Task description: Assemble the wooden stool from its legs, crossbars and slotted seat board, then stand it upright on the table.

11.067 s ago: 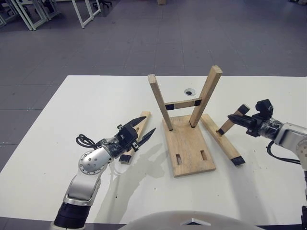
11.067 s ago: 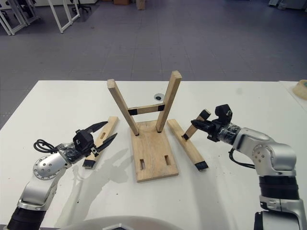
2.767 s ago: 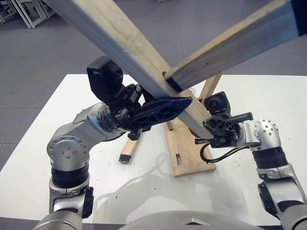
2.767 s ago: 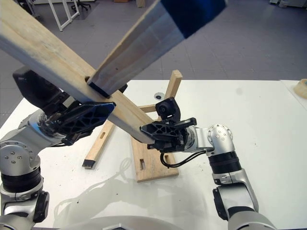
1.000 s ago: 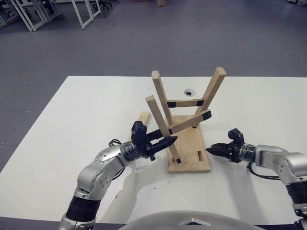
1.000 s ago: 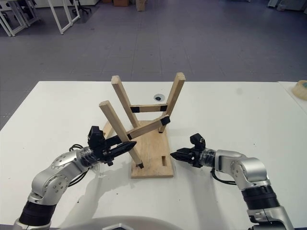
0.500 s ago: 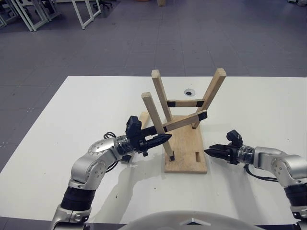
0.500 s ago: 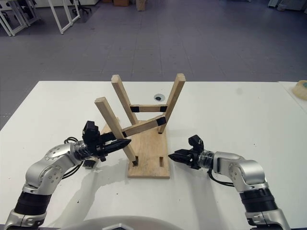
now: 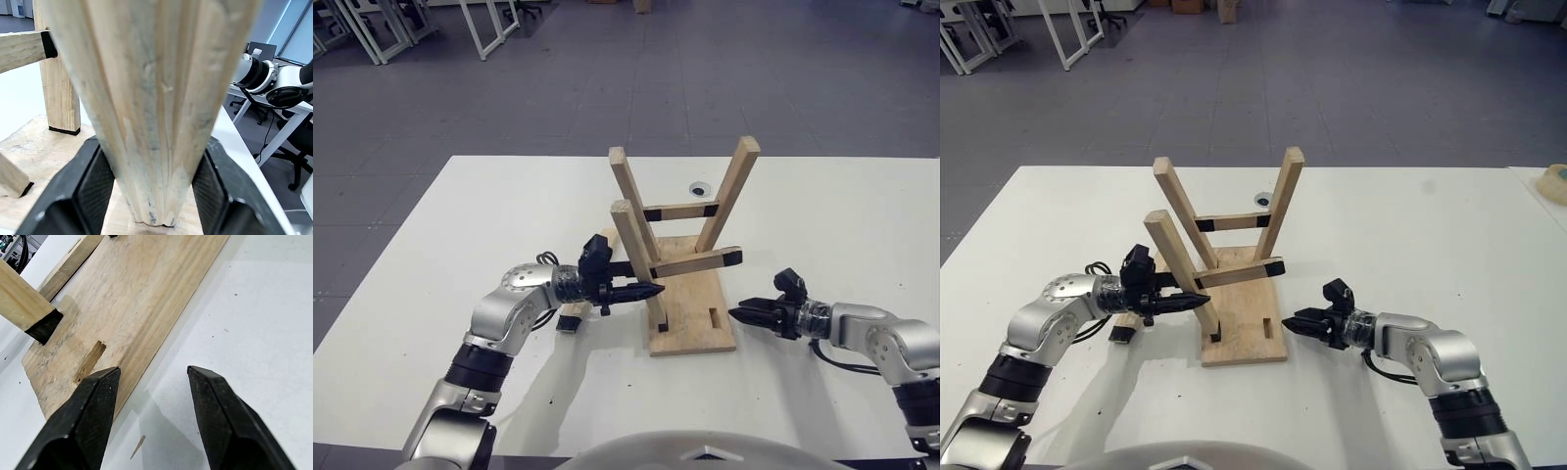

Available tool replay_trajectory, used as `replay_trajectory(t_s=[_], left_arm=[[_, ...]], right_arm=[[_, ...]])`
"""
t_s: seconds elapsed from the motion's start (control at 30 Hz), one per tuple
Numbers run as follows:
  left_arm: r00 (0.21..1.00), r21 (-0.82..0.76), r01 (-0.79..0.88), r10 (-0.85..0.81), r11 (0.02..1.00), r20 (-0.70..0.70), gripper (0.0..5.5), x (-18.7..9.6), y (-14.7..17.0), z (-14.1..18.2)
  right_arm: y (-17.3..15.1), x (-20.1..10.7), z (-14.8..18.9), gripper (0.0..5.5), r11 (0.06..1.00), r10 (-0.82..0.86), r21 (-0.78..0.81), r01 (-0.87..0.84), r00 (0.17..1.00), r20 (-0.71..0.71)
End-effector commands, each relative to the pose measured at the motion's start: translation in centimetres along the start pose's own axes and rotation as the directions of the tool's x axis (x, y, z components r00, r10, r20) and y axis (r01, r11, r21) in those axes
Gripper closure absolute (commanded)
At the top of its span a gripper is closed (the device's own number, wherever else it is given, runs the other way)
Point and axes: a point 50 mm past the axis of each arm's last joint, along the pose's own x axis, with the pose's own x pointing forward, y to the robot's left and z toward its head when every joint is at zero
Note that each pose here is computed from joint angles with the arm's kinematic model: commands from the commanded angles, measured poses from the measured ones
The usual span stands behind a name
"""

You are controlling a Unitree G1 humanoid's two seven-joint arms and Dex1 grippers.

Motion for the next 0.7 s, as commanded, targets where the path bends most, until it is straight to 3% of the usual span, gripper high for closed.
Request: replay_trajectory(t_s=[0.03, 0.3, 0.5, 0.7], left_arm=[[0.974, 0.058, -0.081, 0.092, 0.995, -0.205, 3.4, -0.7, -1.0, -2.5], [0.899, 0.2, -0.285, 0.334, 0.938, -0.285, 3.4, -1.3, -3.8, -6.2], [0.86, 0.269, -0.279, 0.365, 0.922, -0.358, 3.4, -1.4, -4.7, -8.2], [0.929, 0.262, -0.262, 0.316, 0.929, -0.193, 3.4, -0.7, -4.5, -6.0]], right_arm=[[-0.3, 0.2, -2.3, 2.98, 0.998, -0.038, 0.053, 0.043, 0.995, -0.092], [-0.1, 0.2, -2.5, 2.98, 0.997, -0.05, 0.062, 0.055, 0.995, -0.083], [0.1, 0.2, -2.7, 2.98, 0.996, -0.054, 0.07, 0.059, 0.996, -0.075], [0.1, 0.1, -2.9, 2.98, 0.995, -0.051, 0.077, 0.057, 0.996, -0.076]])
